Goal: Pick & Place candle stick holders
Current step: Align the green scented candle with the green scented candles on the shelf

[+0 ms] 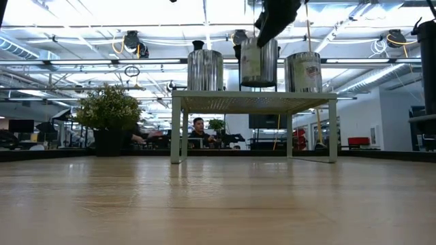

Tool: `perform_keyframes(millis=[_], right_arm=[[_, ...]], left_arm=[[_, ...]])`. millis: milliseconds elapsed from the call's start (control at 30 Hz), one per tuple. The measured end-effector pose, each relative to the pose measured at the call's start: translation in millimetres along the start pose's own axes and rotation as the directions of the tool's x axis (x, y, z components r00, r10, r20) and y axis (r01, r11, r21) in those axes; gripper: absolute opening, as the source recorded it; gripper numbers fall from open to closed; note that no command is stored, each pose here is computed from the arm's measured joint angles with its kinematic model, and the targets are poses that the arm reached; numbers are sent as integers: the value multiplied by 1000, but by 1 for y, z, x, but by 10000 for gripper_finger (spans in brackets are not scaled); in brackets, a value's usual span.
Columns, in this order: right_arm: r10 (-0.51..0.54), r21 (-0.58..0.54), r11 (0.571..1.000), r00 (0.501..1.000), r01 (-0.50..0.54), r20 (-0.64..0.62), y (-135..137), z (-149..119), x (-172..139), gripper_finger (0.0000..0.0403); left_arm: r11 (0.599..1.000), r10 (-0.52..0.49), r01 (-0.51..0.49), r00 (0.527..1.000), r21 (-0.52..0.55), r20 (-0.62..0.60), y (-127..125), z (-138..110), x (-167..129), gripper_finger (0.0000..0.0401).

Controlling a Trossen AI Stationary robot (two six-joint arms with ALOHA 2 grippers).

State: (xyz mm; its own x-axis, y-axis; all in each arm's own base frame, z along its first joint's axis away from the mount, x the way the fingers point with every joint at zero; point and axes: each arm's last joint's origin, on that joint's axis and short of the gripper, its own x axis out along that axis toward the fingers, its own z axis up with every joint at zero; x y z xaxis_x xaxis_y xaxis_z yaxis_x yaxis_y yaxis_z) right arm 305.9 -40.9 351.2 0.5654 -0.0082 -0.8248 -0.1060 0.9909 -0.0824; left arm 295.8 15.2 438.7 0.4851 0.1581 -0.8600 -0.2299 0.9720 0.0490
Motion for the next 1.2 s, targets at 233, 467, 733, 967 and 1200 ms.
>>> perform_keyframes(millis=[233,467,733,967,1200], right_arm=[[32,5,999,999,-32,19,-1,1,1,6],[17,18,1000,1000,-18,24,-6,-2,6,6],[10,52,999,1000,-11,20,-11,-9,20,6],[4,43,999,999,-5,33,-11,-8,21,13],[-3,17,1000,999,2,45,-11,-7,21,46]], left_arm=[[1000,0,0,1000,-1,0,0,0,0,37],[1000,0,0,1000,-1,0,0,0,0,37],[1000,1,-1,1000,4,0,0,0,0,37],[1000,1,-1,1000,8,0,0,0,0,37],[1000,1,-1,1000,-15,0,0,0,0,37]])
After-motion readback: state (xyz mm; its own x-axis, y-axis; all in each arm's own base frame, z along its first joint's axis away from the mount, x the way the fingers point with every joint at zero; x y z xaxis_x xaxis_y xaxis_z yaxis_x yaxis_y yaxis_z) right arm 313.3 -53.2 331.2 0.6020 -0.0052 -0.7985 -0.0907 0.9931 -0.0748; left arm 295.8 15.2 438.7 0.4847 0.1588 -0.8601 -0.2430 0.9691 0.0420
